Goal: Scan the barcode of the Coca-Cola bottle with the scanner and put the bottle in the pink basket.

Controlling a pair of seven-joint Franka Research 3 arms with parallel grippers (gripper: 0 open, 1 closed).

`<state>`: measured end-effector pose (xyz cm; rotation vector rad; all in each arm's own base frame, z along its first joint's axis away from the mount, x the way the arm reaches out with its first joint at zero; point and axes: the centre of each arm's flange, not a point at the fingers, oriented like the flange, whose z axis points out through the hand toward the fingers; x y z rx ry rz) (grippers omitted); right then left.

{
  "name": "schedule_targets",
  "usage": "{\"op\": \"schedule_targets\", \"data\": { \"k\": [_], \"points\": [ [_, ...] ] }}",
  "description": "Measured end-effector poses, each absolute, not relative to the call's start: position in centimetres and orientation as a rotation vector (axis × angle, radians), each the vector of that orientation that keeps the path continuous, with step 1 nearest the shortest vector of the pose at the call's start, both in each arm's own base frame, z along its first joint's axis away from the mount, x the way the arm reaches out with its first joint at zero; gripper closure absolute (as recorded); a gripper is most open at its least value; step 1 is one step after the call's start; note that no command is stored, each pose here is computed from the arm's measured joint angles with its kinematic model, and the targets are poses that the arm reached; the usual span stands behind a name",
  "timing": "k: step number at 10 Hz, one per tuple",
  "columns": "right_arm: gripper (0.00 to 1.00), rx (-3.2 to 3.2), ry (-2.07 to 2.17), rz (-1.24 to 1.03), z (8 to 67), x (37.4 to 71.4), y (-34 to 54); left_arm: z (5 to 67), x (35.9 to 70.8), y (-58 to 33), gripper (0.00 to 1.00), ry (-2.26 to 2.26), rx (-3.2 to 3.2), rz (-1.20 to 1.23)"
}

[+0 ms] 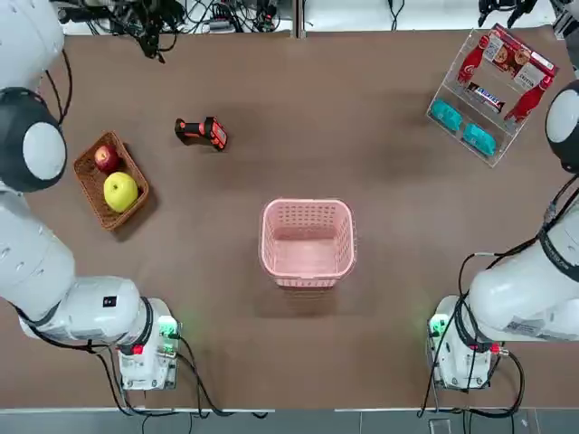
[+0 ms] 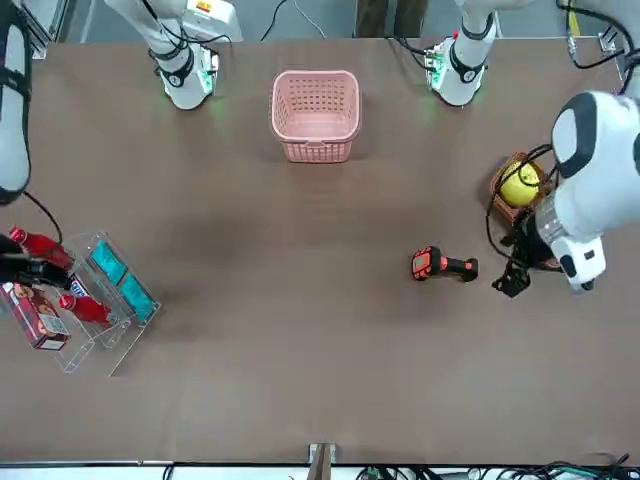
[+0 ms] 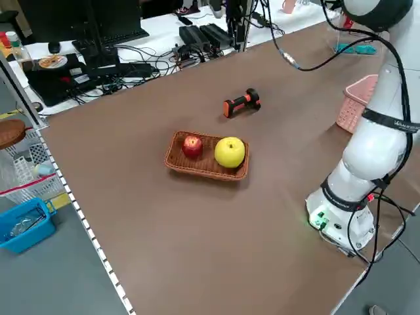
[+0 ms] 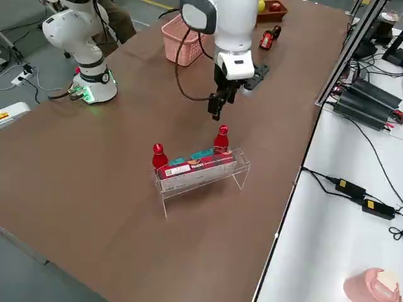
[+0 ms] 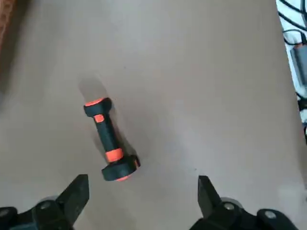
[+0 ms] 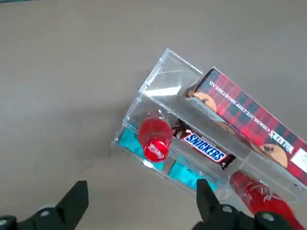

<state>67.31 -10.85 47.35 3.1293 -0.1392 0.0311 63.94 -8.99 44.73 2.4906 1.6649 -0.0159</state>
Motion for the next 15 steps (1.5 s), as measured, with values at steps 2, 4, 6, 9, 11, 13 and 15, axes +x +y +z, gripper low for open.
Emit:
{"op": "schedule_targets", "data": {
  "k": [2,4,6,9,11,13,15],
  "points": [
    [0.01,3.128,-0.135,0.037,45.6,68.1,-11.0,40.8,64.5,-10.4,0.00,1.762,2.398,0.005],
    [0.04,3.121,-0.133,0.058,43.8,68.7,-11.8,37.7,64.3,-11.2,0.00,1.829,2.372,-0.027],
    [0.14,3.121,-0.133,0.035,42.0,68.8,-12.0,35.2,63.7,-12.0,0.00,1.879,2.361,0.022],
    [0.18,3.124,-0.136,-0.015,39.8,68.3,-12.0,30.1,61.7,-13.2,0.00,1.916,2.310,0.025],
    [0.18,3.126,-0.136,-0.025,39.5,68.2,-12.0,27.6,59.8,-14.1,0.00,1.922,2.312,0.002],
    [0.18,3.142,-0.149,-0.018,39.5,68.2,-11.9,26.9,59.0,-14.4,0.00,1.931,2.314,-0.009],
    [0.18,3.149,-0.156,-0.014,39.5,68.2,-11.9,26.9,59.0,-14.1,0.00,1.922,2.332,0.009]
  ]
}}
